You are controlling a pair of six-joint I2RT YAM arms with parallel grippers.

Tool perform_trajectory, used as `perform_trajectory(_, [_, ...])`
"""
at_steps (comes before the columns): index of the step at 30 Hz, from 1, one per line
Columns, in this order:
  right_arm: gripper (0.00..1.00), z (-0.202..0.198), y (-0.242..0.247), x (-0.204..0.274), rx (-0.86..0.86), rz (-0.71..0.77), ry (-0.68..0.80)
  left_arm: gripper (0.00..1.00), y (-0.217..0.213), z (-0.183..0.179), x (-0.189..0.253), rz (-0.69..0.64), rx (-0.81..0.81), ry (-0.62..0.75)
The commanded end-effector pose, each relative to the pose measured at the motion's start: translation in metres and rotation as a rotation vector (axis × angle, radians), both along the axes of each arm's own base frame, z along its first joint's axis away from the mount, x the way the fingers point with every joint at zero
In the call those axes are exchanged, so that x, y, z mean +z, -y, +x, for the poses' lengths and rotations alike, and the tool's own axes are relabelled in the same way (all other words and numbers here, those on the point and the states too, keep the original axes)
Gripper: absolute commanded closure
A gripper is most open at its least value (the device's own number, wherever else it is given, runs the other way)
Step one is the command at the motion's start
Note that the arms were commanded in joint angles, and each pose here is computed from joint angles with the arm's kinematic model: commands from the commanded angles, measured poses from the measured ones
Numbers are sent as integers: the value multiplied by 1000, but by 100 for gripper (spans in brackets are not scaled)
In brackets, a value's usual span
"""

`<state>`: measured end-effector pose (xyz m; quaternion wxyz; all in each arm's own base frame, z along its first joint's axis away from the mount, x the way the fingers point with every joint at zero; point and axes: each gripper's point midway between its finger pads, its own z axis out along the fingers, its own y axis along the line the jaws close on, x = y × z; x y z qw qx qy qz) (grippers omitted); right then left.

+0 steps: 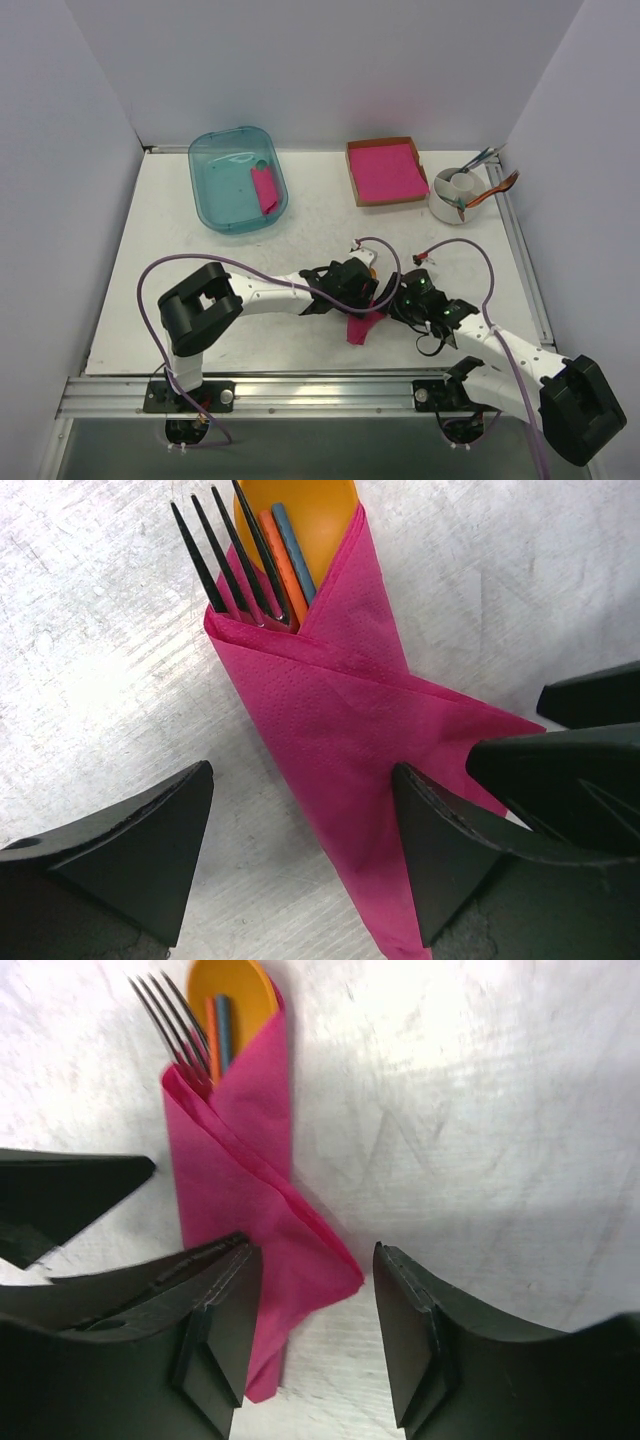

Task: Place the utensils on the paper napkin and roll it up
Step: Roll the napkin at the center of the board.

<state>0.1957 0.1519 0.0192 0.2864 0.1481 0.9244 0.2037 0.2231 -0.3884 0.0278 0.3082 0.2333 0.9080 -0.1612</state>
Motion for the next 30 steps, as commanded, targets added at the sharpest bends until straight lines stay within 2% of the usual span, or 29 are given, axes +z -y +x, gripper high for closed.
perform_trajectory(1, [51,22,3,28,-13,-31,81,19,4,-12,-11,29,-59,-14])
perform_trajectory(6, [50,33,4,33,-12,-41,105,19,3,-14,-13,17,-64,-19])
perform_trajectory(13, [53,44,-1,34,33,-56,129,18,11,-21,-6,-98,-89,-51])
perform_trajectory(19, [52,53,-4,34,70,-76,155,19,9,-24,-6,-105,-100,-65])
perform_trajectory(30, [51,51,-21,28,150,-6,127,20,6,-28,-9,-130,-100,-63])
